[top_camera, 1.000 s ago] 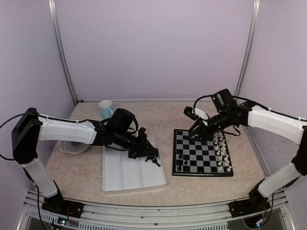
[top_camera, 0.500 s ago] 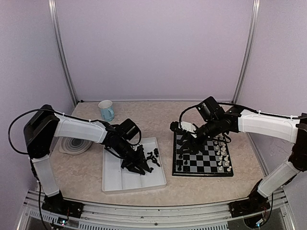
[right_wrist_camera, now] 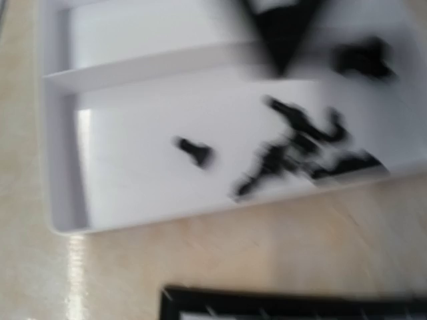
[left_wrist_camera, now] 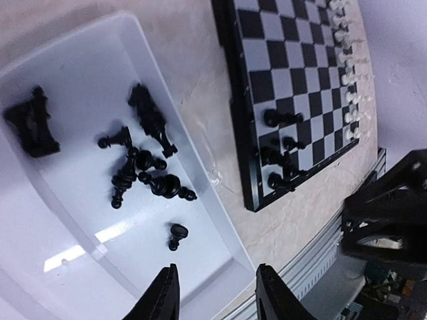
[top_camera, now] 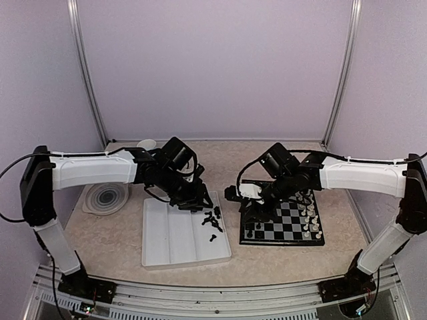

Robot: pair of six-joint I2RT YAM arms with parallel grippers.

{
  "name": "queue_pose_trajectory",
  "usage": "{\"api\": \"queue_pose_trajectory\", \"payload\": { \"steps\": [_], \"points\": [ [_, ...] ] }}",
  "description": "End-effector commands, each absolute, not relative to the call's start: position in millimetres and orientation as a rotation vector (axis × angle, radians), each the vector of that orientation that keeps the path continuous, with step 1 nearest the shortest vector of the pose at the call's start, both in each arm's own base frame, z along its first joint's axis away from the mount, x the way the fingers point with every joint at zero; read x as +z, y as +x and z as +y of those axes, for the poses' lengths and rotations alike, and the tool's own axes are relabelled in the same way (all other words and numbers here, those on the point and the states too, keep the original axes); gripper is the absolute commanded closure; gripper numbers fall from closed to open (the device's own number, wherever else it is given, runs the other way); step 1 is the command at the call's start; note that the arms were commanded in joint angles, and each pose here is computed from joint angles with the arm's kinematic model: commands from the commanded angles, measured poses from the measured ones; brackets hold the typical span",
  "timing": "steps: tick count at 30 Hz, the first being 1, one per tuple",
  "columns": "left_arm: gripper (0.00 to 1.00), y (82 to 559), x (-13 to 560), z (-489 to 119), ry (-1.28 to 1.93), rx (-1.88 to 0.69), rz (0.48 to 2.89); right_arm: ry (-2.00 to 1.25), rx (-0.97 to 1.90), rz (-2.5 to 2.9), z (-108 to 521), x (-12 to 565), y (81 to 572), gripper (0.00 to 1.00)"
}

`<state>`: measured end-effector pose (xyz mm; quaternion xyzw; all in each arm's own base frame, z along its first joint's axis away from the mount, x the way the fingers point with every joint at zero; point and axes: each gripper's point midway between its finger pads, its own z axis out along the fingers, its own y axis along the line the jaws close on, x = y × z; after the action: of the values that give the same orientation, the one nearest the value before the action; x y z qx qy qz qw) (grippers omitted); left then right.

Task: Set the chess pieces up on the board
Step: Pick up the pawn from the storage box.

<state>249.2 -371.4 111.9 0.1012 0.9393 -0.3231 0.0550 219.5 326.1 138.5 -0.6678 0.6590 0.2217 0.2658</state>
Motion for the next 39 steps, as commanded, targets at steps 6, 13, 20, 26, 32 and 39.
{"api": "queue_pose_trajectory", "payload": {
  "steps": [6,13,20,26,32,39],
  "points": [
    [0.34,304.0,238.9,-298.6,0.143,-0.738,2.176,-2.21,0.439,1.458,388.8,105.3,184.3,0.65],
    [0.31,298.1,244.0,-278.3,0.109,-0.734,2.134,-2.324,0.293,1.516,403.6,66.9,191.6,0.66],
    [0.32,295.3,234.2,-280.0,0.145,-0.747,2.144,-2.356,0.23,1.575,406.2,48.5,200.1,0.66],
    [0.31,294.3,227.9,-283.3,0.169,-0.761,2.15,-2.375,0.211,1.574,412.3,41.6,205.4,0.63],
    [0.31,292.8,220.3,-284.2,0.173,-0.776,2.159,-2.419,0.199,1.55,415.8,31.2,206.6,0.6],
    [0.31,290.9,217.9,-282.4,0.169,-0.784,2.163,-2.46,0.183,1.544,414.8,22.0,207.3,0.62]
  ]
}}
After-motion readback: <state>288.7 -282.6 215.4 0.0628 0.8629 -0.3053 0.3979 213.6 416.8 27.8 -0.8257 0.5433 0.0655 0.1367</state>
